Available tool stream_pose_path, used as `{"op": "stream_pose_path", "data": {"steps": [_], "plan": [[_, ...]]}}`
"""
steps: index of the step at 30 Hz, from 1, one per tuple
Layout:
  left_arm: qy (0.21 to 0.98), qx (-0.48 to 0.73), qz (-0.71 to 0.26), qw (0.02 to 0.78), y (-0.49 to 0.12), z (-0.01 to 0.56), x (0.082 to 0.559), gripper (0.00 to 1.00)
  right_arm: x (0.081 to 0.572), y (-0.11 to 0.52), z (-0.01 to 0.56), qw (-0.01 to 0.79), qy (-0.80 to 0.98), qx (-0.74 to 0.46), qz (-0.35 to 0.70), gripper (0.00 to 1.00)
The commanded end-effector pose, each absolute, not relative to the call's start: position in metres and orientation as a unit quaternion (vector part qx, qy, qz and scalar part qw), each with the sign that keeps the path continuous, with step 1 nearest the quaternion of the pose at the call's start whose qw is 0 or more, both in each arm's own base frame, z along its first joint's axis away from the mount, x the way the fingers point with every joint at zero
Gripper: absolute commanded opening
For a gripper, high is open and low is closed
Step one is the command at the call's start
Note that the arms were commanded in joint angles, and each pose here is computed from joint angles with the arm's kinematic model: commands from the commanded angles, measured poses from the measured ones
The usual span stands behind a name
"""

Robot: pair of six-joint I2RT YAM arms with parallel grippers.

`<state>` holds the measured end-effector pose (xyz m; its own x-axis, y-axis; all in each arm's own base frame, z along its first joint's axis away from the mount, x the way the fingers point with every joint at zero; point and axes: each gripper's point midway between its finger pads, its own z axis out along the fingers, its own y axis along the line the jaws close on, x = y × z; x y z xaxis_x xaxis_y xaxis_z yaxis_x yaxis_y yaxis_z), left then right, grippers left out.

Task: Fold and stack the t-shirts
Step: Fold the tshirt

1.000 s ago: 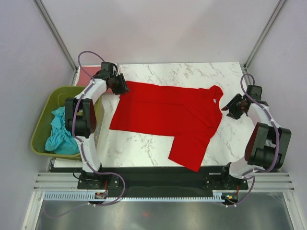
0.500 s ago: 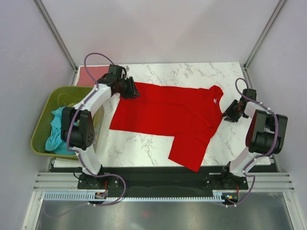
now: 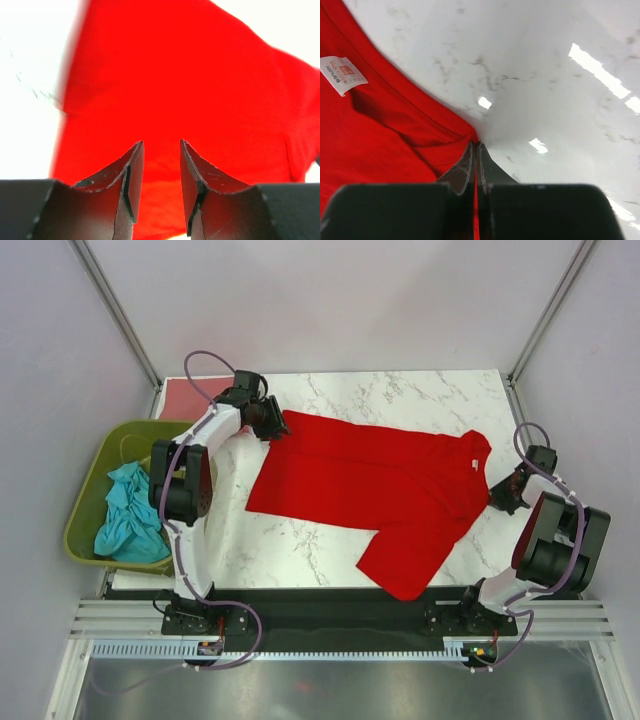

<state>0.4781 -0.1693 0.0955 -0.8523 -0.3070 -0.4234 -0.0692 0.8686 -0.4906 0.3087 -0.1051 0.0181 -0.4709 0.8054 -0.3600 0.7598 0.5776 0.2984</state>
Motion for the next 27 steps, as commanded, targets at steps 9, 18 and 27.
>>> {"op": "stream_pose_path", "data": {"steps": [9,18,27], "plan": [[0.923,-0.086,-0.273,0.258,-0.197,0.105,0.500,0.42,0.300,-0.139,0.064,0.253,0.845,0.471,-0.005,0.38],[0.899,-0.029,-0.344,0.270,-0.231,0.111,0.541,0.43,0.387,-0.118,0.117,0.343,0.865,0.356,0.086,0.43],[0.903,-0.056,-0.331,0.268,-0.229,0.068,0.575,0.43,0.468,-0.107,0.105,0.370,0.873,0.282,0.146,0.52]]}}
